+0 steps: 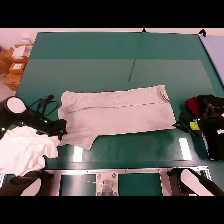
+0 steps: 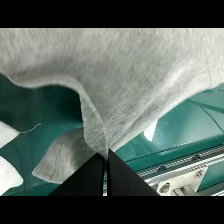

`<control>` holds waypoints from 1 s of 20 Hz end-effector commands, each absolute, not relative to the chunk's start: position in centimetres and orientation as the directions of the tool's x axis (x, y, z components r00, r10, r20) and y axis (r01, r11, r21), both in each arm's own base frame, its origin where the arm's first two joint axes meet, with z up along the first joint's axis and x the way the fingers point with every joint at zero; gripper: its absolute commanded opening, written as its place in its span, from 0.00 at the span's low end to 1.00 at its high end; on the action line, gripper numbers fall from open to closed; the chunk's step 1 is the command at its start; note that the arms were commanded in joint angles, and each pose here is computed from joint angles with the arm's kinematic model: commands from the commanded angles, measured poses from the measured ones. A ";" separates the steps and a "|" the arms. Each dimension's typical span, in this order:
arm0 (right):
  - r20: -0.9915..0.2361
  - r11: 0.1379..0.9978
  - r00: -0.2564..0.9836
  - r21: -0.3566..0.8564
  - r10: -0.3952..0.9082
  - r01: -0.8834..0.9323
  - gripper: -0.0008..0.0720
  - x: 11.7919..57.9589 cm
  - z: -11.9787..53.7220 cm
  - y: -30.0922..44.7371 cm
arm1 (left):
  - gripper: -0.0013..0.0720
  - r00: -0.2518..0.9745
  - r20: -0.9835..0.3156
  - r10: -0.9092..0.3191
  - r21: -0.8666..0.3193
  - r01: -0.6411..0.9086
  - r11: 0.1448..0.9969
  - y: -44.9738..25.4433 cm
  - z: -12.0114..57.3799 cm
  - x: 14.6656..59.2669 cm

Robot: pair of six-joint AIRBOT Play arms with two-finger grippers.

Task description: Fold the shirts.

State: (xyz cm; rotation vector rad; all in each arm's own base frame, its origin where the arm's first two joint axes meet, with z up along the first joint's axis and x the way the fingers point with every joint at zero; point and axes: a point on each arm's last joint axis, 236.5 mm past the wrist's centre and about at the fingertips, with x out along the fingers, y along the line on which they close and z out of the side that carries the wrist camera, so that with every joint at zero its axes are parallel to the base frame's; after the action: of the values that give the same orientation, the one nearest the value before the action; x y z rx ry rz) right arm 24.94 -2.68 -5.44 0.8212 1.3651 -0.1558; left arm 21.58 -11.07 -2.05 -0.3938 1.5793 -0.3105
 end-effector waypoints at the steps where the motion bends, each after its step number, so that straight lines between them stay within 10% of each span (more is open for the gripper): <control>1: -0.905 0.746 0.283 0.423 0.318 0.514 0.03 27.1 -1.9 -3.8 | 0.05 0.072 -0.900 -0.431 -0.432 0.002 0.902 -11.0 1.7 24.6; 15: -0.840 0.788 0.369 0.520 0.399 0.331 0.04 49.6 -3.5 -1.3 | 0.05 0.158 -0.924 -0.349 -0.343 0.064 0.937 -9.7 -1.2 43.9; 16: -0.830 0.775 0.373 0.536 0.414 0.334 0.17 50.9 -4.3 -1.2 | 0.15 0.181 -0.917 -0.355 -0.350 0.060 0.935 -9.8 -2.0 45.4; 18: -0.822 0.773 0.390 0.545 0.416 0.323 0.43 53.0 -4.7 -1.9 | 1.00 0.242 -0.899 -0.366 -0.365 0.050 0.930 -10.1 -2.6 47.8; 20: -0.813 0.793 0.412 0.542 0.412 0.278 0.51 53.6 -2.7 -3.6 | 0.99 0.279 -0.888 -0.365 -0.365 0.056 0.929 -10.1 -1.8 48.6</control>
State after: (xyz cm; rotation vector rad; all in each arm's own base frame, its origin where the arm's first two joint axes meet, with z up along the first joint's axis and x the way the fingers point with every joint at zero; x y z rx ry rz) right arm 51.69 -2.49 -3.03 0.7097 1.1909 0.0578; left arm 45.88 -10.13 -1.49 -0.2741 1.3306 -0.2996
